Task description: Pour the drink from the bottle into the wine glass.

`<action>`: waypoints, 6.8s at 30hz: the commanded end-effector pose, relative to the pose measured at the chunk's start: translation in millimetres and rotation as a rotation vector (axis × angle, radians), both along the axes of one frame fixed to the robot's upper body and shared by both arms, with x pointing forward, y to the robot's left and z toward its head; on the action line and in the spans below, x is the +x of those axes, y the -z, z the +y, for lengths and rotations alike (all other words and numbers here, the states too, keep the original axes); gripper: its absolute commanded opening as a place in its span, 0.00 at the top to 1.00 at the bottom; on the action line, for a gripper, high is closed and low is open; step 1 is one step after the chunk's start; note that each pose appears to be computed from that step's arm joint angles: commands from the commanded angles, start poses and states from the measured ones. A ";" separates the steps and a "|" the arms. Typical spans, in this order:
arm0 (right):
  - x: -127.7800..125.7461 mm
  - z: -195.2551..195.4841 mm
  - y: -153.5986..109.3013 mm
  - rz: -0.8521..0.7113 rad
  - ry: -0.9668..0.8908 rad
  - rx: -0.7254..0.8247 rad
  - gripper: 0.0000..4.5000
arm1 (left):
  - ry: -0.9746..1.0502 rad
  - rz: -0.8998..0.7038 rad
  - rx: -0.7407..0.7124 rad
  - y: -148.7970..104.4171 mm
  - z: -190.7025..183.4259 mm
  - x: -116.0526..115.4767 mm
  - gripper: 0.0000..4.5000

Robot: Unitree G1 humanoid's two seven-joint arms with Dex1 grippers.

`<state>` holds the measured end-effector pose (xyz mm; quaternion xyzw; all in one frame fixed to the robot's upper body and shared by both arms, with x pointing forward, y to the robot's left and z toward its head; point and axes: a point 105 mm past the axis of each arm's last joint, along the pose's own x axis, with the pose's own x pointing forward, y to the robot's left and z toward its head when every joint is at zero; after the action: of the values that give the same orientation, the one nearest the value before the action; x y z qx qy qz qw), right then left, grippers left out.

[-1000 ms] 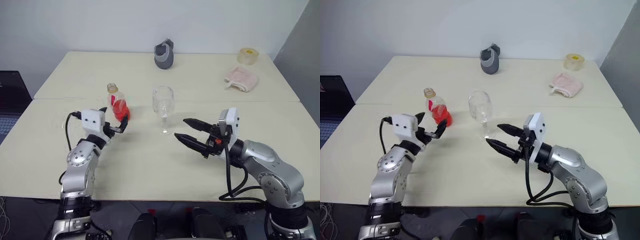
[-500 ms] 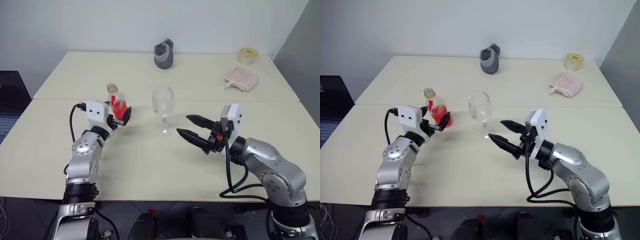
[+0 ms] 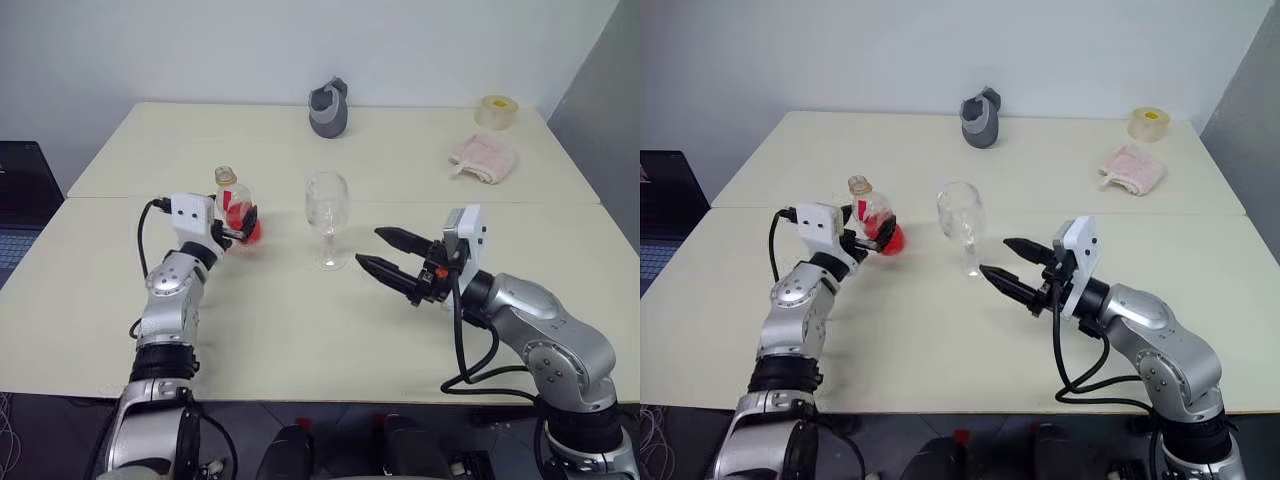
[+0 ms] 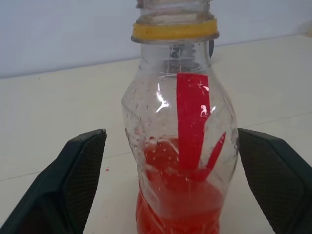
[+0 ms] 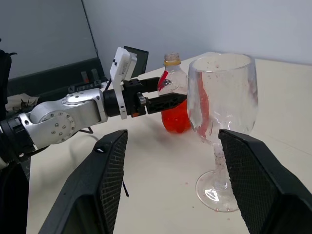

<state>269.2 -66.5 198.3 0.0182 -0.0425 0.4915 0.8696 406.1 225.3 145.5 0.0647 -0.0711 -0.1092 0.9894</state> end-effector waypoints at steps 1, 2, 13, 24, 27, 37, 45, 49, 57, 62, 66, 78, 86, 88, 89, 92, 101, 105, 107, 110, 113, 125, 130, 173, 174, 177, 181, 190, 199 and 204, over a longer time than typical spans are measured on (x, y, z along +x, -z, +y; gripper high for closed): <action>-5.8 -0.1 -14.5 -0.058 -0.008 0.013 0.29 | 0.024 -0.052 0.021 -11.1 -5.2 8.3 0.00; -5.8 -0.3 -14.6 -0.057 -0.007 0.012 0.29 | 0.027 -0.053 0.021 -10.9 -5.8 10.0 0.00; -8.2 -5.2 -13.0 -0.049 0.029 0.010 0.29 | 0.068 -0.068 0.006 -6.5 -7.1 15.2 0.00; -4.9 -4.0 -13.3 -0.048 0.036 0.024 0.29 | 0.053 -0.088 0.001 -10.8 -6.8 17.0 0.00; -4.9 -3.7 -13.3 -0.049 0.036 0.024 0.29 | 0.057 -0.085 -0.003 -9.7 -7.3 17.0 0.00; -7.3 -1.9 -12.9 -0.052 0.029 0.022 0.28 | 0.078 -0.071 -0.020 -6.4 -12.3 17.7 0.12; -8.6 -1.1 -12.8 -0.051 0.022 0.019 0.28 | 0.078 -0.082 -0.031 -7.2 -10.3 15.7 0.58; -9.5 -0.7 -12.3 -0.051 0.019 0.017 0.28 | 0.077 -0.085 -0.031 -7.8 -8.7 15.1 0.76; -8.3 -0.5 -14.7 -0.060 0.015 0.017 0.28 | 0.120 -0.090 0.042 -17.8 -11.5 14.1 0.77; 2.3 -1.9 -16.4 -0.069 0.052 -0.014 0.28 | 0.236 -0.153 0.243 -49.9 -29.7 14.9 0.77; 13.5 0.3 -17.6 -0.078 0.076 -0.036 0.28 | 0.351 -0.253 0.474 -85.1 -55.4 16.1 0.77; 31.9 6.0 -32.1 -0.140 0.126 -0.040 0.28 | 0.511 -0.432 0.771 -123.1 -89.4 9.9 0.77; 35.4 13.7 -43.8 -0.181 0.128 0.000 0.28 | 0.517 -0.454 0.847 -143.4 -86.3 12.4 0.77; 36.7 14.4 -47.1 -0.188 0.131 0.021 0.28 | 0.525 -0.460 0.878 -145.0 -87.6 12.0 0.77; 37.0 14.9 -49.1 -0.194 0.131 0.031 0.28 | 0.527 -0.460 0.888 -145.1 -87.9 12.1 0.77; 37.7 16.2 -50.8 -0.215 0.130 0.031 0.28 | 0.532 -0.457 0.883 -146.3 -88.9 13.1 0.77; 35.3 20.6 -51.8 -0.245 0.128 0.039 0.28 | 0.560 -0.466 0.979 -143.1 -89.0 9.9 0.77; 35.1 20.7 -51.2 -0.252 0.128 0.038 0.28 | 0.564 -0.483 1.045 -143.9 -86.3 7.1 0.77; 35.0 21.1 -52.0 -0.255 0.127 0.042 0.28 | 0.559 -0.482 1.067 -145.1 -83.2 6.8 0.77; 34.4 22.2 -51.8 -0.256 0.122 0.045 0.28 | 0.551 -0.483 1.116 -146.2 -79.3 6.3 0.77; 33.7 23.7 -50.8 -0.257 0.116 0.043 0.28 | 0.544 -0.483 1.170 -146.4 -75.2 5.7 0.77; 33.9 23.2 -50.4 -0.263 0.128 0.044 0.28 | 0.543 -0.478 1.244 -146.6 -75.4 7.5 0.77; 33.7 22.4 -49.6 -0.267 0.134 0.037 0.28 | 0.535 -0.485 1.268 -148.8 -77.6 8.9 0.77; 32.8 20.4 -53.0 -0.283 0.139 0.062 0.28 | 0.495 -0.579 1.493 -168.9 -90.5 10.0 0.77; 32.8 20.4 -53.3 -0.284 0.139 0.064 0.28 | 0.494 -0.581 1.496 -169.5 -90.7 9.9 0.77; 33.3 20.3 -54.2 -0.286 0.139 0.067 0.28 | 0.492 -0.589 1.506 -171.5 -91.6 9.5 0.77; 33.6 20.3 -54.9 -0.288 0.139 0.069 0.28 | 0.490 -0.593 1.525 -172.1 -92.0 9.6 0.77; 33.7 21.3 -55.1 -0.286 0.138 0.077 0.28 | 0.497 -0.601 1.546 -173.7 -92.5 8.2 0.77; 35.0 21.8 -54.4 -0.283 0.139 0.080 0.28 | 0.485 -0.592 1.565 -176.1 -88.8 8.5 0.77; 35.6 21.4 -54.6 -0.285 0.140 0.080 0.28 | 0.478 -0.589 1.573 -176.5 -87.4 9.0 0.77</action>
<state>308.8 -43.7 239.4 -0.0198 -0.1544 0.4243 0.8920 418.7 139.0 292.8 0.7325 -0.2081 -0.3417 0.5508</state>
